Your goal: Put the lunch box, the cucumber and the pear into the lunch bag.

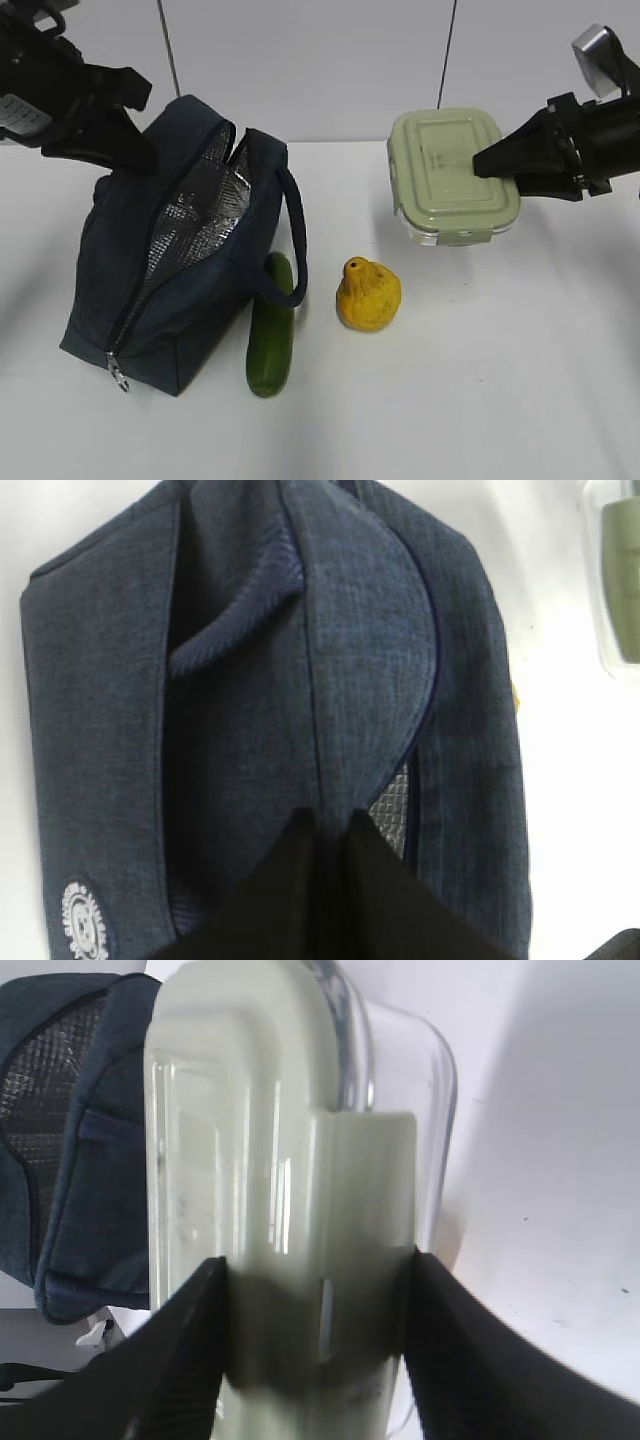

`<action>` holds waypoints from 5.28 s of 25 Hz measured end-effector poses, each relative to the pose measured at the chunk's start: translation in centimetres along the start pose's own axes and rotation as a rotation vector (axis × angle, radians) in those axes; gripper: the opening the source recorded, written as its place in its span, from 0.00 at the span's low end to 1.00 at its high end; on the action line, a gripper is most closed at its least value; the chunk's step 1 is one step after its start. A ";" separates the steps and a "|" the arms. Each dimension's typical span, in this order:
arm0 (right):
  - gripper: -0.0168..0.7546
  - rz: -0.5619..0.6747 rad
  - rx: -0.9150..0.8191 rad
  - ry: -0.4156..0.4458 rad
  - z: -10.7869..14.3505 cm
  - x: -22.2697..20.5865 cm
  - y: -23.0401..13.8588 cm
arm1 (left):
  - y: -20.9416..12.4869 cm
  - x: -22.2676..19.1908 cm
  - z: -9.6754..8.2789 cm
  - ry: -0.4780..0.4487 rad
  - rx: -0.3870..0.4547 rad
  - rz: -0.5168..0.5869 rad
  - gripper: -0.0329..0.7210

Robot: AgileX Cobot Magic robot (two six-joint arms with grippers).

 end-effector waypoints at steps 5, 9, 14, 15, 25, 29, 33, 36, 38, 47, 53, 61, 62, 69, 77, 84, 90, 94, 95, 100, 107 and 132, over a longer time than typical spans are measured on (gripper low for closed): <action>0.53 -0.034 0.011 0.015 1.6 0.7 0.2 | 0.1 -0.7 0.1 -0.015 0.023 0.002 0.04; 0.53 -0.049 0.028 0.068 3.9 0.1 0.3 | 0.2 -0.7 -0.1 -0.033 0.041 -0.007 0.04; 0.53 -0.021 0.042 0.135 6.1 -1.8 -0.2 | 0.2 -0.7 -0.1 -0.032 0.041 -0.008 0.04; 0.53 -0.017 0.043 0.146 6.4 -2.2 -0.3 | 0.2 -0.7 -0.1 -0.031 0.041 -0.009 0.04; 0.53 -0.012 0.017 0.280 9.8 -4.9 -0.9 | 0.3 -0.7 0.0 -0.029 0.041 -0.016 0.04; 0.53 0.015 0.024 0.316 11.2 -6.0 -1.6 | 0.3 -0.7 0.0 -0.029 0.041 -0.016 0.04; 0.53 0.011 0.022 0.335 12.1 -7.0 -1.9 | 0.4 -0.7 0.0 -0.026 0.042 -0.024 0.04; 0.53 -0.010 0.017 0.323 12.5 -7.6 -1.9 | 0.4 -0.7 0.0 -0.025 0.042 -0.025 0.04; 0.53 -0.032 0.015 0.304 12.9 -8.3 -2.0 | 0.4 -0.7 0.0 -0.025 0.042 -0.025 0.04; 0.53 -0.095 0.013 0.216 12.9 -9.6 -1.9 | 0.5 -0.7 -0.2 -0.038 0.054 -0.035 0.04; 0.53 -0.105 0.024 0.180 13.4 -10.6 -2.4 | 0.5 -0.7 -0.2 -0.038 0.055 -0.038 0.04; 0.53 -0.079 0.084 0.123 14.4 -12.3 -3.7 | 0.6 -0.7 -0.1 -0.036 0.058 -0.047 0.04; 0.53 -0.077 0.087 0.121 14.4 -12.3 -3.8 | 0.6 -0.7 -0.1 -0.036 0.058 -0.048 0.04; 0.53 -0.033 0.122 0.060 13.8 -12.4 -4.2 | 0.9 -0.6 0.0 -0.026 0.060 -0.078 0.04; 0.53 0.004 0.125 0.004 13.2 -12.4 -4.5 | 1.2 -0.6 0.0 -0.026 0.071 -0.107 0.04; 0.53 0.020 0.102 -0.035 12.4 -12.8 -4.7 | 1.4 -0.6 -0.2 -0.043 0.093 -0.130 0.04; 0.53 0.042 0.068 -0.057 11.2 -13.8 -4.9 | 1.5 -0.6 -0.2 -0.051 0.102 -0.133 0.04; 0.53 0.024 0.044 -0.040 11.3 -13.8 -4.7 | 1.5 -1.3 -0.1 -0.064 0.123 -0.118 0.04; 0.53 0.020 0.046 -0.037 11.4 -13.8 -4.6 | 1.5 -1.8 0.0 -0.072 0.134 -0.109 0.04; 0.53 -0.002 0.057 -0.022 12.0 -13.9 -3.7 | 1.6 -2.9 -0.1 -0.120 0.138 -0.106 0.04; 0.53 0.004 0.065 -0.011 12.2 -15.0 -3.3 | 2.0 -2.8 -0.6 -0.172 0.146 -0.144 0.04; 0.57 0.075 0.123 0.007 12.6 -20.5 -4.6 | 2.2 -2.7 -1.2 -0.237 0.156 -0.154 0.04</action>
Point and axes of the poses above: a point on each arm's last joint axis where the gripper is mounted, x pointing back along that axis away from the gripper, z along the wrist's bending axis when the last joint is at zero, y = z × x, the point moved 1 cm from there along -x, pointing out along that axis toward the gripper, and after that the axes turned 9 degrees about -x, right-handed, at the moved point
